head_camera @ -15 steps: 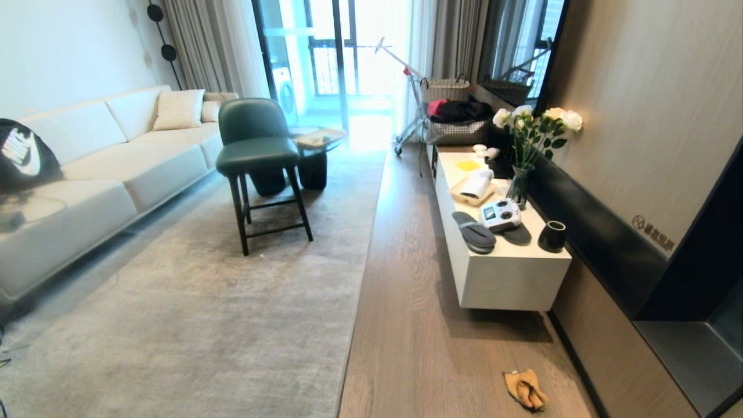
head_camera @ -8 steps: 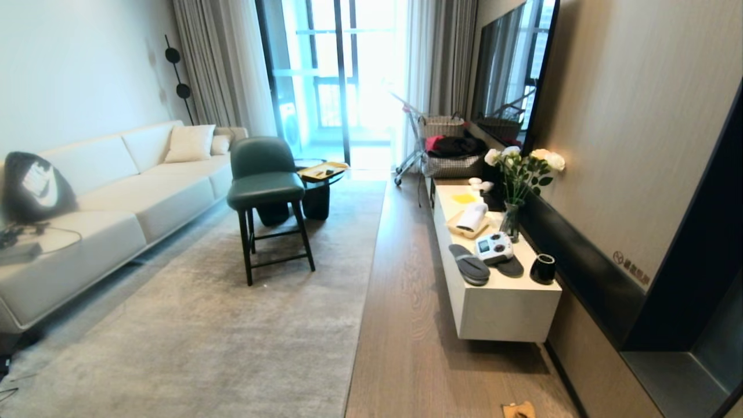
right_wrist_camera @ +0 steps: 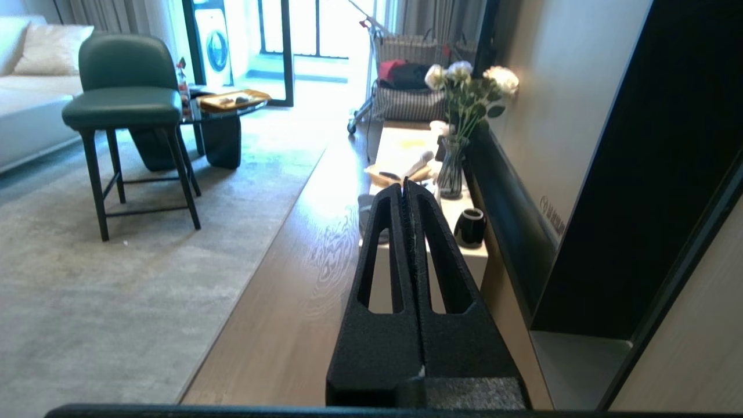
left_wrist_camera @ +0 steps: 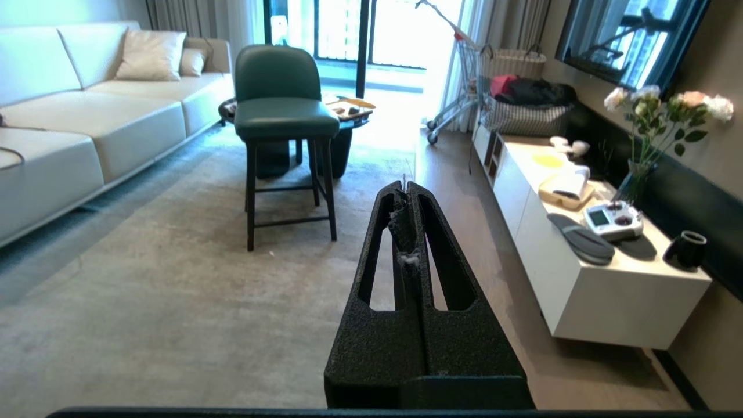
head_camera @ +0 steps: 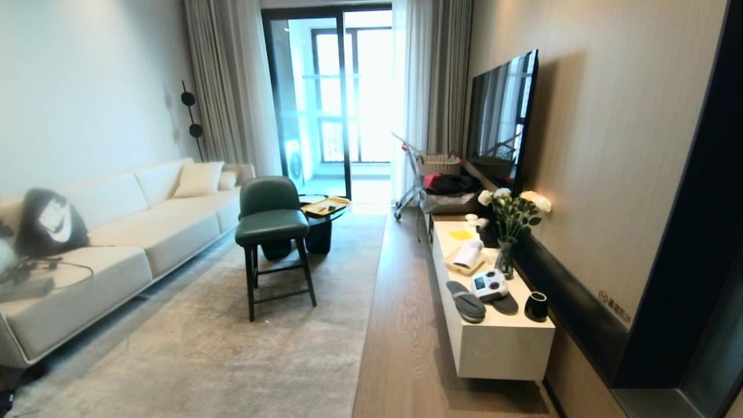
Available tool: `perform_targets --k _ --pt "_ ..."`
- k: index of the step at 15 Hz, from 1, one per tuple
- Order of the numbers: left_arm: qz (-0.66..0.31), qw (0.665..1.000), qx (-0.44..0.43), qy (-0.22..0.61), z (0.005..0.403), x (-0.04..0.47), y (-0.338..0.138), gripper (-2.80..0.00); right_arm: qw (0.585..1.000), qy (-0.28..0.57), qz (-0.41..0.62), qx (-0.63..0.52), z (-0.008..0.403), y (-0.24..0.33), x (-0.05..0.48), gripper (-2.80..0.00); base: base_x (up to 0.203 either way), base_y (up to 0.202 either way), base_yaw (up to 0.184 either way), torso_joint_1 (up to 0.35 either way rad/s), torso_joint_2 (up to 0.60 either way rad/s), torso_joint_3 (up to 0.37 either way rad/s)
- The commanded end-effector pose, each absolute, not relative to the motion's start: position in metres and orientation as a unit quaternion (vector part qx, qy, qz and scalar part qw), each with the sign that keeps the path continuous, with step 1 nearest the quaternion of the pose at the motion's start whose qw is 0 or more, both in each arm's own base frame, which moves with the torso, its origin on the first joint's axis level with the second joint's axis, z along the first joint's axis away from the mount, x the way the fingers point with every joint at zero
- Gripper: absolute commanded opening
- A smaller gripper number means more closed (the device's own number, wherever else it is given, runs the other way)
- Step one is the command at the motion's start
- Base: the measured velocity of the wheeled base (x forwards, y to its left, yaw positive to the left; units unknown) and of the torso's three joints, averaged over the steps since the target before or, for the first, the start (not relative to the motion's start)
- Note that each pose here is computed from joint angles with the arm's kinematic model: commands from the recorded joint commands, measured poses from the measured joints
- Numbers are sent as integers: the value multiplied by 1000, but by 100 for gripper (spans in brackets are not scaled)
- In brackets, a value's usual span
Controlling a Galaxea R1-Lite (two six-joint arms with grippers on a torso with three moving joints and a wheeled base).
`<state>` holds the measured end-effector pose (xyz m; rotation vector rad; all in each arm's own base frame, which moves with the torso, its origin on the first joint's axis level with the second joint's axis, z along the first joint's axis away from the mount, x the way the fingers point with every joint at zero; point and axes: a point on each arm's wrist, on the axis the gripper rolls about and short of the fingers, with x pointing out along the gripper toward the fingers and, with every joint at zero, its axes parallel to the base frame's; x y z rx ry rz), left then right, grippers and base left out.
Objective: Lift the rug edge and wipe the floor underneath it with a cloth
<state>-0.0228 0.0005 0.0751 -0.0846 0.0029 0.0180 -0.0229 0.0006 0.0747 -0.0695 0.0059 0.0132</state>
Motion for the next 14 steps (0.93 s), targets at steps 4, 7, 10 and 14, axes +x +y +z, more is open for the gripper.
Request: perform_targets --k 4,7,10,14 --pt "9 999 -43 1 75 -23 1 -280 999 4 7 -35 75 1 -23 -280 0 0 0 221 -546 -117" --pt "9 999 -43 1 75 -23 1 -280 999 3 7 -32 75 1 -23 -280 0 0 0 164 -378 -23" --pt "9 999 -43 1 75 -23 1 -280 999 3 7 -31 75 1 -23 -280 0 0 0 78 -173 92" --pt "9 999 -43 1 75 -23 1 -280 999 3 7 -31 75 1 -23 -280 0 0 0 7 -4 196"
